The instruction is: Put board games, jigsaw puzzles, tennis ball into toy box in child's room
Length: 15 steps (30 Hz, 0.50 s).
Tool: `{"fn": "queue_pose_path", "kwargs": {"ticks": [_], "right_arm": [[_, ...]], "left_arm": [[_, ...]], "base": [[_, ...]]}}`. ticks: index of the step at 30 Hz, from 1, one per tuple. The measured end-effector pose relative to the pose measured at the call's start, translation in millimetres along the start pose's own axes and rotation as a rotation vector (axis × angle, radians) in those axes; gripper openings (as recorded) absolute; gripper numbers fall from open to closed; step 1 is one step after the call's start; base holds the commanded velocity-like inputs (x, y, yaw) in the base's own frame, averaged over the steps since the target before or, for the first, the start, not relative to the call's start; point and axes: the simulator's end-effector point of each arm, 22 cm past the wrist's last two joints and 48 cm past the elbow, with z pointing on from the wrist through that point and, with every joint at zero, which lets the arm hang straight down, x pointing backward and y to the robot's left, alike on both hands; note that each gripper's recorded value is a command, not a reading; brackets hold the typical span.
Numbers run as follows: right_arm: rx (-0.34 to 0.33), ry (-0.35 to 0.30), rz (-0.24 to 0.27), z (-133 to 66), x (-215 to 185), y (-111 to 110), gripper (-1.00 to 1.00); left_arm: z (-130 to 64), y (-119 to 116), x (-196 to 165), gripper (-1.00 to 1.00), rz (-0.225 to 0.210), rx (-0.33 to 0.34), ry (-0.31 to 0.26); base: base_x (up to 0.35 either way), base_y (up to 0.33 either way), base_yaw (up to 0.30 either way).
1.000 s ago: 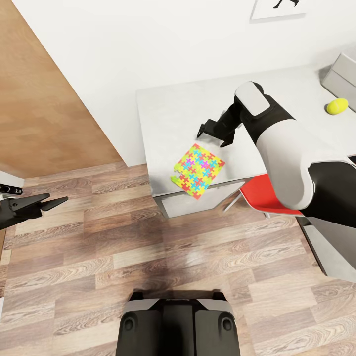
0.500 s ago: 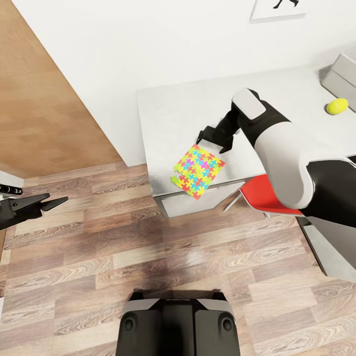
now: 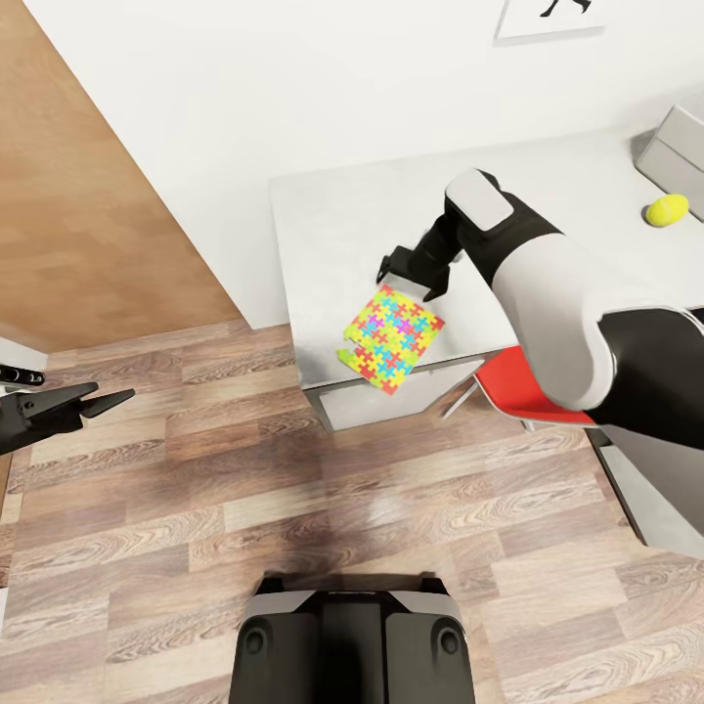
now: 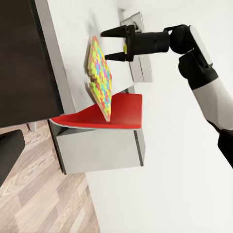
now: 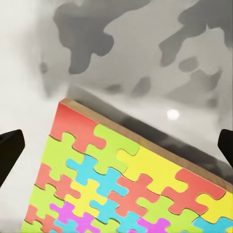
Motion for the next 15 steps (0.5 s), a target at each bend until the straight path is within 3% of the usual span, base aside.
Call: {"fn": "queue_pose_path", "kwargs": {"ticks": [15], "right_arm": [[-0.002, -0.002, -0.003, -2.4, -1.4, 3.1, 1.0]], "left_arm": [[0.0, -0.6, -0.2, 1.0, 0.0, 0.003, -0.001]], "base": [[-0.025, 0.0, 0.0]]}}
